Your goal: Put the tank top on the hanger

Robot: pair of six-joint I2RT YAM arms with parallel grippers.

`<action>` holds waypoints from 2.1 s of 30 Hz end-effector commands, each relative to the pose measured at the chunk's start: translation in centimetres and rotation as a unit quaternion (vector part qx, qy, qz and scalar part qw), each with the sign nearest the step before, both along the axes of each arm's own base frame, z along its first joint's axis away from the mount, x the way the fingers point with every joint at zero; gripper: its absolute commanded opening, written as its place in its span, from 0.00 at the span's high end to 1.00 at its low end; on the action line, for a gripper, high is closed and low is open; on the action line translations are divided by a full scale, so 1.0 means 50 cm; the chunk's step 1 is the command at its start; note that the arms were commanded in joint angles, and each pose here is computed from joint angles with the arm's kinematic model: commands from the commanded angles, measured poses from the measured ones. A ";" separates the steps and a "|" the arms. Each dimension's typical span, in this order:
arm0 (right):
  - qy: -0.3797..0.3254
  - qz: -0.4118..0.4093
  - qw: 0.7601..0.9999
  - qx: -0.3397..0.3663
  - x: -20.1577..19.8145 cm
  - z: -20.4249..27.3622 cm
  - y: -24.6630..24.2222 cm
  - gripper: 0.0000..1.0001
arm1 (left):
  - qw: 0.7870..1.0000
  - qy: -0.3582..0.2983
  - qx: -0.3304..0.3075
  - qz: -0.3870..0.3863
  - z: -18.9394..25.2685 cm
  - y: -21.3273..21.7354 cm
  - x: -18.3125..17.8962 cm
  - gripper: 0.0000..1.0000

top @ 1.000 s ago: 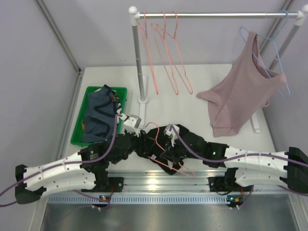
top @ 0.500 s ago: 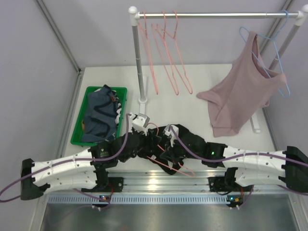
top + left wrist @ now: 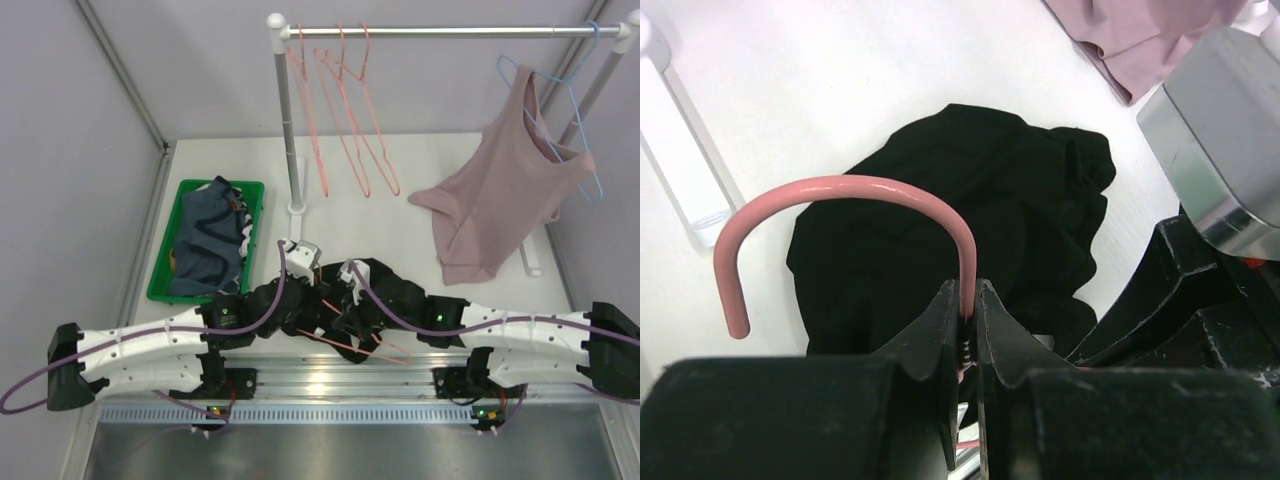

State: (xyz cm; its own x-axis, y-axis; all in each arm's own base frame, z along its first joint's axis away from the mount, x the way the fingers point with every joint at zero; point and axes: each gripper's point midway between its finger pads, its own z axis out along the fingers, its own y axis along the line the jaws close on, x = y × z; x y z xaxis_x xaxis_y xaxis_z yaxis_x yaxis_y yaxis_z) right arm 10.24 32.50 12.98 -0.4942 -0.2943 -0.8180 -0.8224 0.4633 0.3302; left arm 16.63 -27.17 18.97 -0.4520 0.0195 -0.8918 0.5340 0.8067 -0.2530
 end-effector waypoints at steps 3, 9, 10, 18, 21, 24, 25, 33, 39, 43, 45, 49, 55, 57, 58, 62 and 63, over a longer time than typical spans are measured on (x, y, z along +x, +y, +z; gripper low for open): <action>-0.012 -0.011 0.999 0.037 0.009 0.069 0.031 0.98 | 0.999 -0.028 -0.020 -0.002 0.036 -0.011 0.010 1.00; -0.009 -0.066 0.998 0.017 0.030 0.086 -0.007 0.66 | 1.000 -0.030 0.008 -0.006 0.031 -0.004 0.010 1.00; -0.010 -0.081 0.997 0.015 0.037 0.089 -0.015 0.59 | 0.999 -0.030 0.013 -0.005 0.031 -0.004 0.011 1.00; 0.010 -0.225 0.974 -0.007 0.070 0.103 -0.134 0.43 | 0.998 -0.024 0.062 0.022 0.015 0.010 0.019 1.00; 0.034 -0.273 0.961 -0.013 0.065 0.095 -0.189 0.43 | 0.997 -0.025 0.070 0.025 0.019 0.011 0.016 1.00; 0.072 -0.296 0.953 0.007 0.047 0.083 -0.221 0.45 | 0.997 -0.027 0.075 0.023 0.025 0.012 0.009 1.00; 0.085 -0.292 0.953 0.006 0.035 0.073 -0.228 0.49 | 0.996 -0.030 0.077 0.026 0.029 0.016 0.010 1.00; 0.178 -0.245 0.952 0.035 -0.029 -0.004 -0.199 0.70 | 0.996 -0.036 0.075 -0.005 0.040 0.012 -0.012 1.00; 0.209 -0.214 0.954 0.036 -0.041 -0.050 -0.143 0.73 | 0.995 -0.041 0.076 -0.046 0.046 0.001 -0.036 1.00; 0.220 -0.204 0.953 0.026 -0.039 -0.073 -0.117 0.70 | 0.994 -0.041 0.077 -0.069 0.043 -0.008 -0.050 1.00; 0.225 -0.204 0.953 0.019 -0.035 -0.084 -0.111 0.69 | 0.993 -0.042 0.081 -0.080 0.040 -0.012 -0.058 1.00; 0.223 -0.204 0.953 0.013 -0.027 -0.086 -0.100 0.64 | 0.992 -0.043 0.083 -0.090 0.037 -0.016 -0.065 1.00; 0.226 -0.212 0.951 -0.012 -0.024 -0.109 -0.098 0.59 | 0.991 -0.044 0.088 -0.089 0.030 -0.016 -0.069 1.00; 0.225 -0.222 0.948 -0.026 -0.021 -0.124 -0.104 0.57 | 0.991 -0.045 0.088 -0.088 0.032 -0.015 -0.070 1.00; 0.225 -0.225 0.948 -0.030 -0.021 -0.129 -0.106 0.56 | 0.991 -0.044 0.090 -0.089 0.031 -0.015 -0.070 1.00; 0.216 -0.247 0.944 -0.049 -0.008 -0.143 -0.117 0.53 | 0.991 -0.045 0.090 -0.089 0.034 -0.015 -0.071 1.00; 0.212 -0.252 0.943 -0.054 -0.006 -0.147 -0.121 0.52 | 0.991 -0.045 0.091 -0.090 0.033 -0.016 -0.072 1.00</action>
State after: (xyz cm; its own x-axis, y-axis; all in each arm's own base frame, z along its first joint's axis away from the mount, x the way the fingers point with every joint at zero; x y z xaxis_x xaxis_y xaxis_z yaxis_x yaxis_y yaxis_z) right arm 8.38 25.33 3.87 -0.8898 -0.0584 -0.4526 -0.3071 0.8102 0.4993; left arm 12.88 -27.63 18.84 -0.3690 0.2906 -0.8828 0.6867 0.7253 -0.0483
